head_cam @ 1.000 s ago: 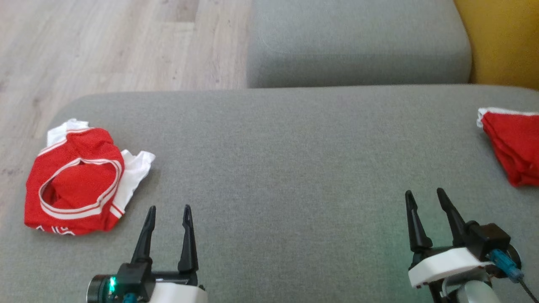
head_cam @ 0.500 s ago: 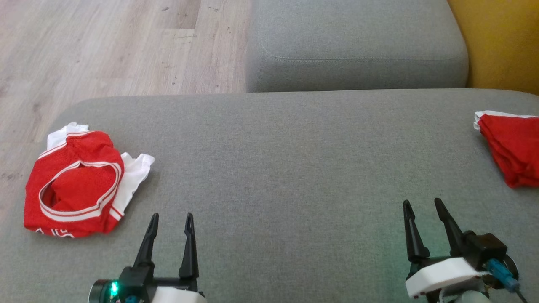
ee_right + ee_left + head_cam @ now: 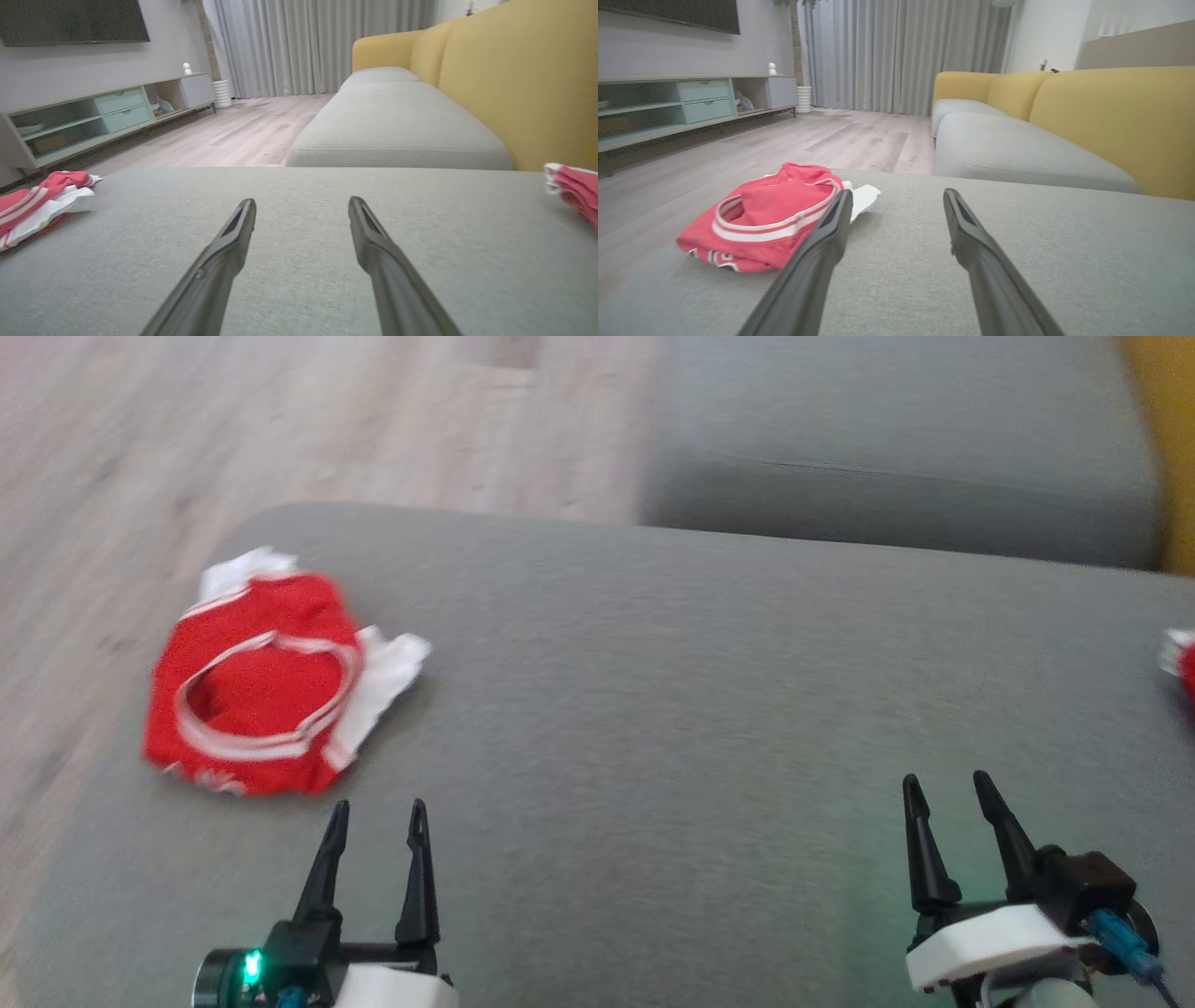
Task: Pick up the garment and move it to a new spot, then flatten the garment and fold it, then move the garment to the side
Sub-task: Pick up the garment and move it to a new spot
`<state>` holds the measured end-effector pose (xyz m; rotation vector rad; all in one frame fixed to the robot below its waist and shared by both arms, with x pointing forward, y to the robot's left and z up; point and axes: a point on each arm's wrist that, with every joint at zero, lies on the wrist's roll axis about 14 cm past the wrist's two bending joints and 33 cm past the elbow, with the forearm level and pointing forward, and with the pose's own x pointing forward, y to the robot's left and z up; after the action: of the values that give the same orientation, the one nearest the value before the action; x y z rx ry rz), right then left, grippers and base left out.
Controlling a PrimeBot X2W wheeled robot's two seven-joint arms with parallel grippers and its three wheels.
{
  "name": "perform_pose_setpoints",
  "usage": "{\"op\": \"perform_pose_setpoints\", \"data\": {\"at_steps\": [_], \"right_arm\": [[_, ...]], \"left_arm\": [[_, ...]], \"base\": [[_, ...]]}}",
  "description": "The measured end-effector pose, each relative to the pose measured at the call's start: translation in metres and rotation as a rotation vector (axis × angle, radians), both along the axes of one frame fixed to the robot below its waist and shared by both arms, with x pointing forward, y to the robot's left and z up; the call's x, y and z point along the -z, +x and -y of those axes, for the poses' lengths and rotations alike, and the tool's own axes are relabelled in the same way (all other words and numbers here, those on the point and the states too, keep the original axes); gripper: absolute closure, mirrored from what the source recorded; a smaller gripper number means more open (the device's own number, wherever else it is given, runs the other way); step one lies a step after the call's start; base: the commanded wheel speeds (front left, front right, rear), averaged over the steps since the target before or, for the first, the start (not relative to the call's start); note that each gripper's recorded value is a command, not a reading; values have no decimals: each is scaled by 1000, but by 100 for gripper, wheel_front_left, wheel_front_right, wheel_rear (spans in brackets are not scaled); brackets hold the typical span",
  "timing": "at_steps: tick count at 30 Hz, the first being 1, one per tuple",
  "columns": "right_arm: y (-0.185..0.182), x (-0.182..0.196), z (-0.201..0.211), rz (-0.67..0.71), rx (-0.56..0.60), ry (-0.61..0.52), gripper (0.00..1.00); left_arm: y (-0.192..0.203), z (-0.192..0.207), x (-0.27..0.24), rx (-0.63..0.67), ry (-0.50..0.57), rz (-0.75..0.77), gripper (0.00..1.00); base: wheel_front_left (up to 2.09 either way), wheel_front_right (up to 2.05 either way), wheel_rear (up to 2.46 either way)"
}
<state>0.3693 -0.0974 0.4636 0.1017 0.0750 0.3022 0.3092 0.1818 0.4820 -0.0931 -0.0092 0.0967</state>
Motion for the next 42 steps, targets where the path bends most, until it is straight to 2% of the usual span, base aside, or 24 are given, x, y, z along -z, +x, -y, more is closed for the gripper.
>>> {"op": "perform_pose_setpoints", "data": {"at_steps": [5, 9, 10, 13, 16, 22, 26, 28, 32, 36, 37, 38, 39, 40, 42], "right_arm": [[11, 2, -42, -6, -123, -1, 0], [17, 4, -91, -8, -264, -7, 0], [18, 7, -112, -9, -331, -16, 0], [27, 15, -132, -10, -406, -33, 0], [48, 28, -125, -15, -419, -64, 0], [77, 65, -106, -51, -424, -119, 0], [93, 84, -92, -67, -409, -136, 0], [103, 86, -82, -53, -380, -127, 0], [112, 88, -66, -42, -337, -130, 0], [117, 88, -57, -33, -315, -132, 0], [117, 88, -56, -32, -313, -131, 0], [117, 88, -56, -31, -312, -131, 0], [117, 88, -55, -31, -312, -131, 0], [117, 88, -55, -31, -311, -131, 0], [118, 88, -55, -30, -311, -132, 0]], "left_arm": [[-22, -36, -1, -141, 0, 3, 0], [-55, -83, -3, -327, 5, 4, 0], [-65, -100, -6, -397, 14, 4, 0], [-64, -115, -8, -448, 24, -8, 0], [-39, -122, -21, -434, 59, 13, 0], [48, -112, -39, -265, 132, 41, 0], [89, -102, 0, -188, 142, -85, 0], [101, -99, 45, -162, 136, -226, 0], [104, -98, 91, -166, 140, -373, 0], [107, -100, 109, -189, 144, -432, 0], [107, -100, 112, -190, 143, -441, 7], [106, -101, 114, -197, 135, -447, 47], [105, -102, 116, -203, 131, -455, 67], [103, -104, 118, -207, 129, -465, 100], [103, -104, 119, -209, 127, -471, 100]], "base": [[0, 0, 0], [0, 0, 0], [0, 0, 0], [0, 0, 0], [0, 0, 0], [0, 0, 0], [0, 0, 0], [0, 0, 0], [0, 0, 0], [0, 0, 0], [0, 0, 0], [0, 0, 0], [0, 0, 0], [0, 0, 0], [0, 0, 0]]}}
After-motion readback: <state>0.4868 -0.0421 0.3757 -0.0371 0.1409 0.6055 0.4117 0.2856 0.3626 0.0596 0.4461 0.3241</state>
